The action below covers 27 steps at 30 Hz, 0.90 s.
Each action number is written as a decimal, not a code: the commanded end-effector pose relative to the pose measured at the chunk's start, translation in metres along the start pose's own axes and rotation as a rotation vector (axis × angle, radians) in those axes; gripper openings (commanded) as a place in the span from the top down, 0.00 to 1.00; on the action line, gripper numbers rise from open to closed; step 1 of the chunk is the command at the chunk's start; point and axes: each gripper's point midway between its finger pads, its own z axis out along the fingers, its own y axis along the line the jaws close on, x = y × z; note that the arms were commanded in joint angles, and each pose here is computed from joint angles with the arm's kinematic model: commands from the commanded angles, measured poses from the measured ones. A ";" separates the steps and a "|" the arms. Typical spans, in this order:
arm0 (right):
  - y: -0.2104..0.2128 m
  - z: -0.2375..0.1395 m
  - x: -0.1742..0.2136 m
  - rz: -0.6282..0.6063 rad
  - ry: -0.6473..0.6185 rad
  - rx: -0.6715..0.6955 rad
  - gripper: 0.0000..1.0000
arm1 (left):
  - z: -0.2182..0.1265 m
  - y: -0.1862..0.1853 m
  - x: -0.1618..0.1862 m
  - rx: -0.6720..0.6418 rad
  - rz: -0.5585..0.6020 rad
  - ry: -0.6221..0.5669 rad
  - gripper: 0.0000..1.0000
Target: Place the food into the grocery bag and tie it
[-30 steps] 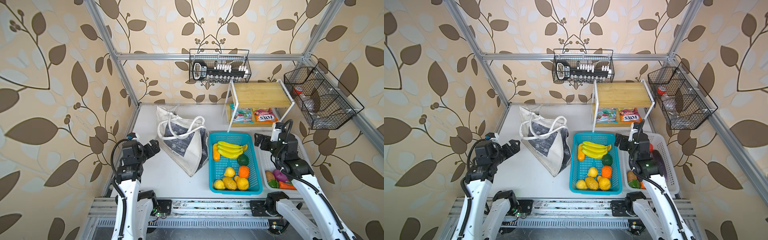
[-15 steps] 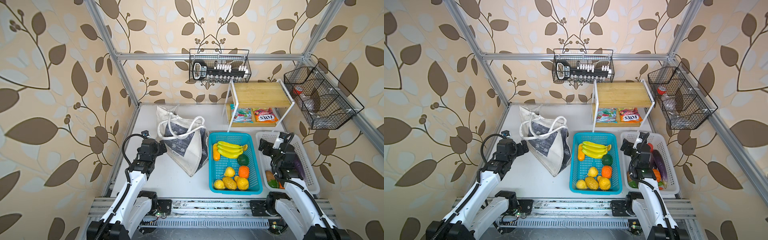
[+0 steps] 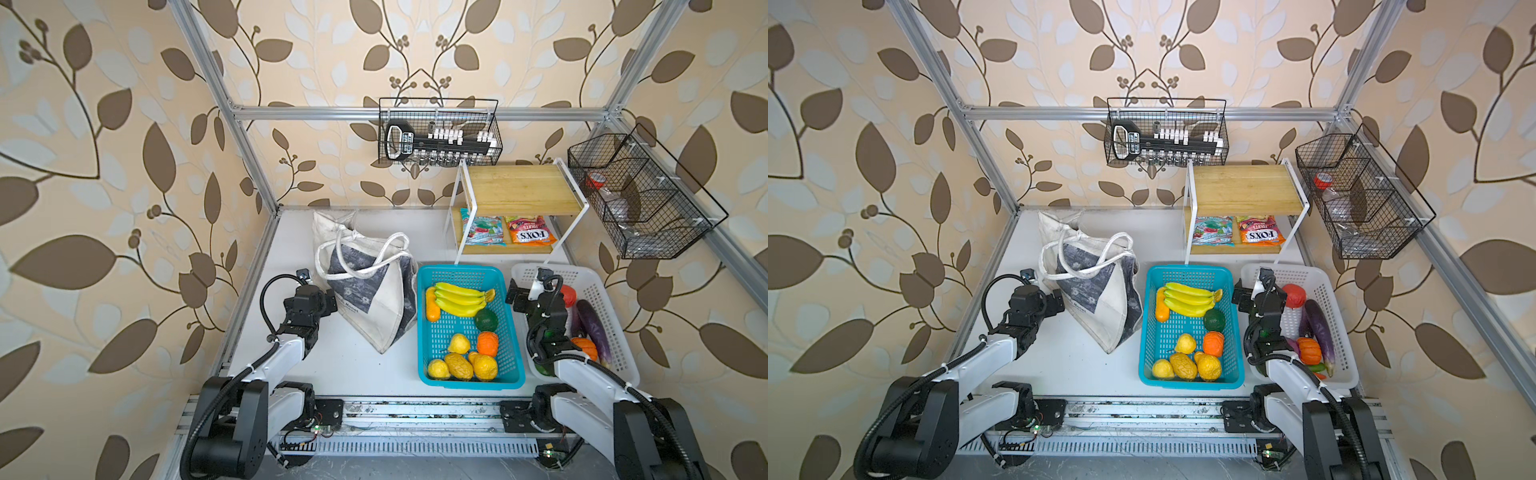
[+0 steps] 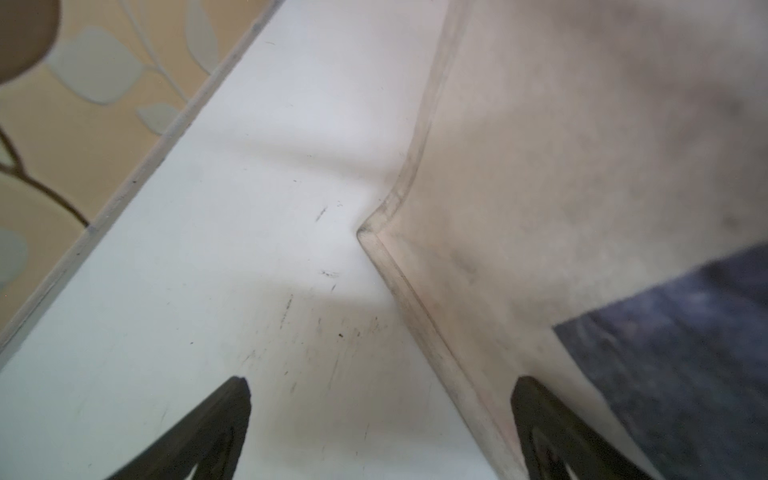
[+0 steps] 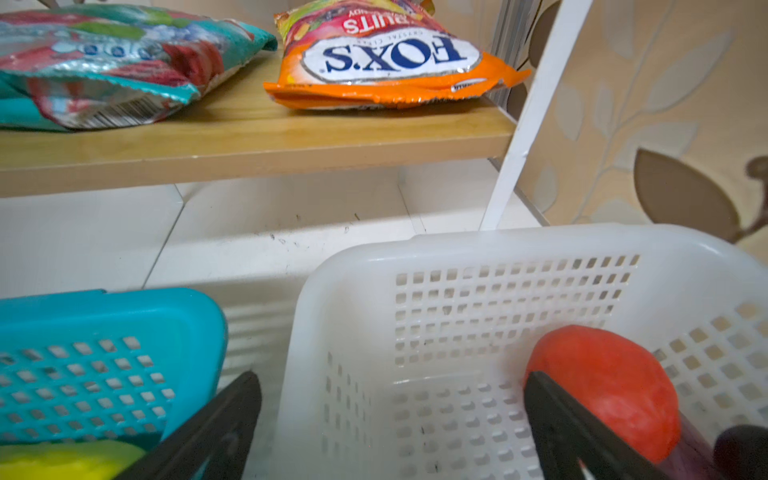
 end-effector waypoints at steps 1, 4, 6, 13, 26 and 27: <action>-0.009 0.000 -0.007 -0.034 -0.058 0.042 0.00 | -0.001 -0.016 -0.044 0.067 0.021 -0.177 0.01; -0.017 -0.002 -0.011 0.011 -0.105 0.045 0.00 | 0.006 -0.017 -0.047 0.081 0.028 -0.176 0.01; -0.021 0.001 -0.010 0.031 -0.097 0.035 0.00 | 0.009 -0.020 -0.052 0.112 0.022 -0.202 0.01; -0.001 -0.003 -0.012 -0.004 -0.113 -0.018 0.01 | 0.024 -0.029 -0.052 0.155 0.043 -0.207 0.01; 0.018 0.006 -0.010 0.022 -0.141 -0.093 0.00 | 0.041 -0.026 -0.035 0.205 0.012 -0.184 0.01; 0.020 0.008 -0.009 0.016 -0.141 -0.101 0.00 | 0.042 -0.028 -0.035 0.216 0.016 -0.179 0.01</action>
